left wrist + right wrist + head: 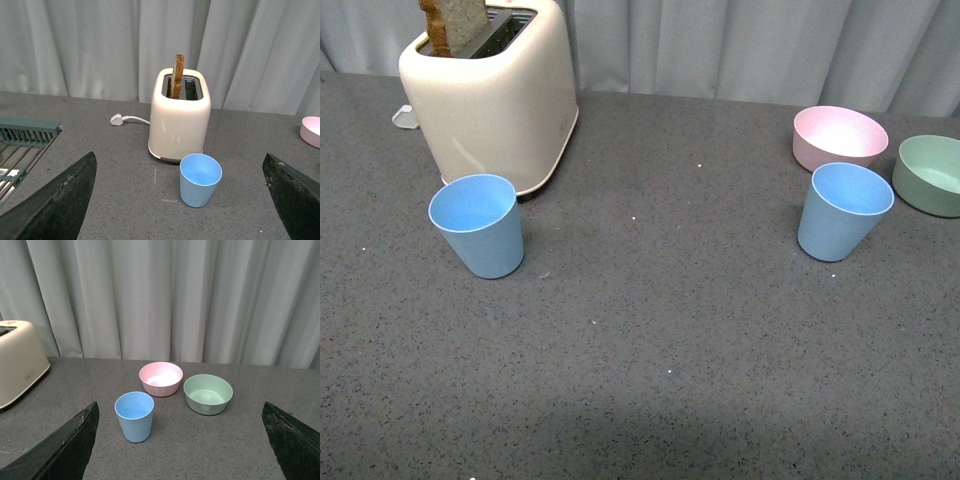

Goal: Stack blue cups with both arms

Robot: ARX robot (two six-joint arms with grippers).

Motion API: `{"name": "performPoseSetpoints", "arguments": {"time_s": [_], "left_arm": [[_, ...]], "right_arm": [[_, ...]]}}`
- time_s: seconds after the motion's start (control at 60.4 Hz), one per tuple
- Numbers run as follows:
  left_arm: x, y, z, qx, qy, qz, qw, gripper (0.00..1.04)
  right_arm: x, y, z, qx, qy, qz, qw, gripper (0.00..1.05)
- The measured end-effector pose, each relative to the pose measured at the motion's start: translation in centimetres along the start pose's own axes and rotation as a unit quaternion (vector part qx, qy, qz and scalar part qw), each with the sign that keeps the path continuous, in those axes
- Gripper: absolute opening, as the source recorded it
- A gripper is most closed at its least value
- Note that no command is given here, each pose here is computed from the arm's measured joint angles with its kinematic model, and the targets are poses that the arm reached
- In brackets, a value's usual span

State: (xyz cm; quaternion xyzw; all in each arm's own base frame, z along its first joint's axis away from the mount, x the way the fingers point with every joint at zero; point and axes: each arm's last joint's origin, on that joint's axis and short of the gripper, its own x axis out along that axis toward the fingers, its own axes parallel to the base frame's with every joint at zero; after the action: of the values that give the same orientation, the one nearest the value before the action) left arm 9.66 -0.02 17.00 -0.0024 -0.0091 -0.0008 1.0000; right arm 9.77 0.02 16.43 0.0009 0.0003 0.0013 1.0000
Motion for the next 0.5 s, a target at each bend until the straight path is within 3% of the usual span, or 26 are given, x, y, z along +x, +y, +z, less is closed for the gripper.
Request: {"name": "performPoseSetpoints", "arguments": {"time_s": [0.497], "left_arm": [[0.0,0.0,0.0,0.0,0.0,0.0,1.0,0.98]], "right_arm": [[0.0,0.0,0.0,0.0,0.0,0.0,1.0,0.95]]}}
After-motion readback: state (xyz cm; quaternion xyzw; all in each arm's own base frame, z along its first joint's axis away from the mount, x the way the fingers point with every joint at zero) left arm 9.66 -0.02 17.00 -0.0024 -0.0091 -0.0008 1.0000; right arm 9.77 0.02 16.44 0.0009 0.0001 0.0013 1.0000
